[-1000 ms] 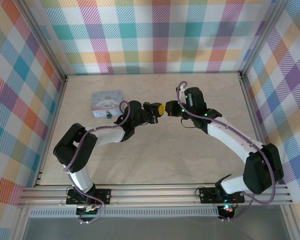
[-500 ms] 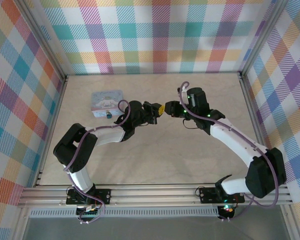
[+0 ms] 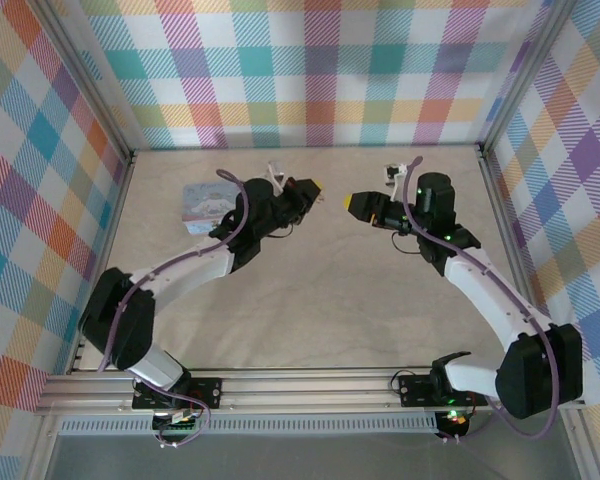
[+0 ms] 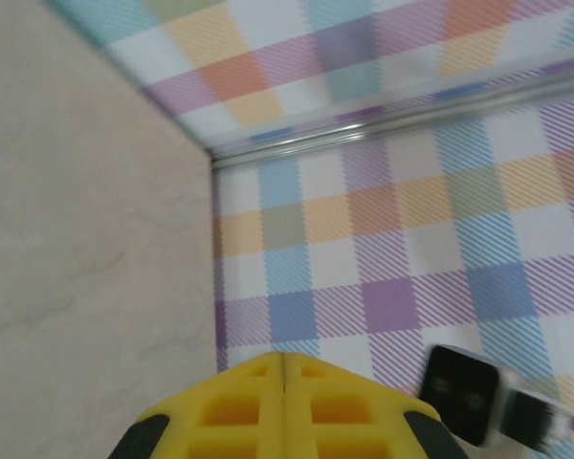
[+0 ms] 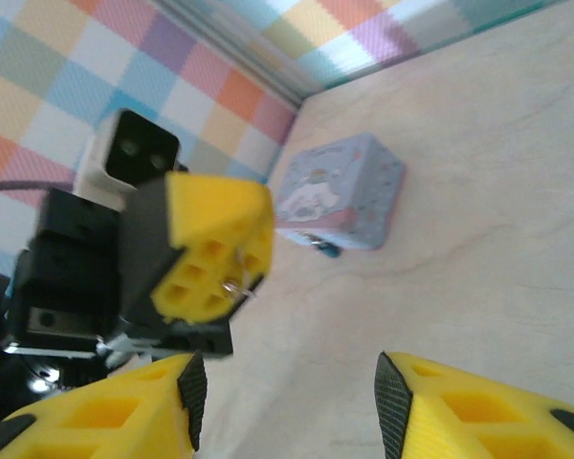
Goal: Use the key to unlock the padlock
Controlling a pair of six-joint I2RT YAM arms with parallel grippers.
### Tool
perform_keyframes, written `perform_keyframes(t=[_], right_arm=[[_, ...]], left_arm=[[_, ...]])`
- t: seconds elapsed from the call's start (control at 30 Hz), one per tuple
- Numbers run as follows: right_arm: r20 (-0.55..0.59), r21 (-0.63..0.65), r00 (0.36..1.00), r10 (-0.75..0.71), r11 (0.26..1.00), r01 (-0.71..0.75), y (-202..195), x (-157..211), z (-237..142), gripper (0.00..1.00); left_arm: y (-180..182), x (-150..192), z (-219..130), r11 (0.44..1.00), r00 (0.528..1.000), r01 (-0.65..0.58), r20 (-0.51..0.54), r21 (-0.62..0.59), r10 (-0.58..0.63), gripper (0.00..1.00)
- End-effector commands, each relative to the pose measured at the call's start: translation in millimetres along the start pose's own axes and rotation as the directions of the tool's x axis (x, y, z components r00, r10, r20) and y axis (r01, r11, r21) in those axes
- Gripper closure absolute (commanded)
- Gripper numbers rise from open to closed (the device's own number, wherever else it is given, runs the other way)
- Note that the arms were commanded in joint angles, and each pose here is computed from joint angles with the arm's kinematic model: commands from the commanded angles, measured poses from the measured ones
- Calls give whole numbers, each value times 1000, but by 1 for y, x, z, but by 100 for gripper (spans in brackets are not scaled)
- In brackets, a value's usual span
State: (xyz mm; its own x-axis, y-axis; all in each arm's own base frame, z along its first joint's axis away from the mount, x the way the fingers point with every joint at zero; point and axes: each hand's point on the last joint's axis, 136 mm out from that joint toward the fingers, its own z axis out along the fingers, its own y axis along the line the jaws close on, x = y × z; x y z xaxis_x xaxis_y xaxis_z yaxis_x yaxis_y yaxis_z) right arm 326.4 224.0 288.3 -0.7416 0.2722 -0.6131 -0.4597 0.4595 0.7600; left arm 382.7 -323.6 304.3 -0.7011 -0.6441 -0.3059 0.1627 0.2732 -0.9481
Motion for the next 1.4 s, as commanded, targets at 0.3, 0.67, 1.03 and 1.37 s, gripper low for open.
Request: perform_keyframes(t=[0.3, 0.67, 1.03, 1.37], right_arm=[[27, -366, 999, -26, 930, 34, 73, -28, 1, 50], [16, -367, 1000, -1, 930, 7, 74, -33, 16, 57], [11, -388, 1000, -12, 922, 15, 84, -37, 25, 62], [-4, -385, 1000, 2, 923, -4, 83, -36, 33, 71]], left_arm=[[-93, -23, -18, 931, 956, -290, 104, 220, 273, 100], [-92, -20, -13, 937, 966, -257, 84, 235, 243, 100], [-85, -19, -12, 943, 969, -246, 76, 223, 235, 100], [-82, -17, -10, 946, 972, -236, 67, 221, 227, 100]])
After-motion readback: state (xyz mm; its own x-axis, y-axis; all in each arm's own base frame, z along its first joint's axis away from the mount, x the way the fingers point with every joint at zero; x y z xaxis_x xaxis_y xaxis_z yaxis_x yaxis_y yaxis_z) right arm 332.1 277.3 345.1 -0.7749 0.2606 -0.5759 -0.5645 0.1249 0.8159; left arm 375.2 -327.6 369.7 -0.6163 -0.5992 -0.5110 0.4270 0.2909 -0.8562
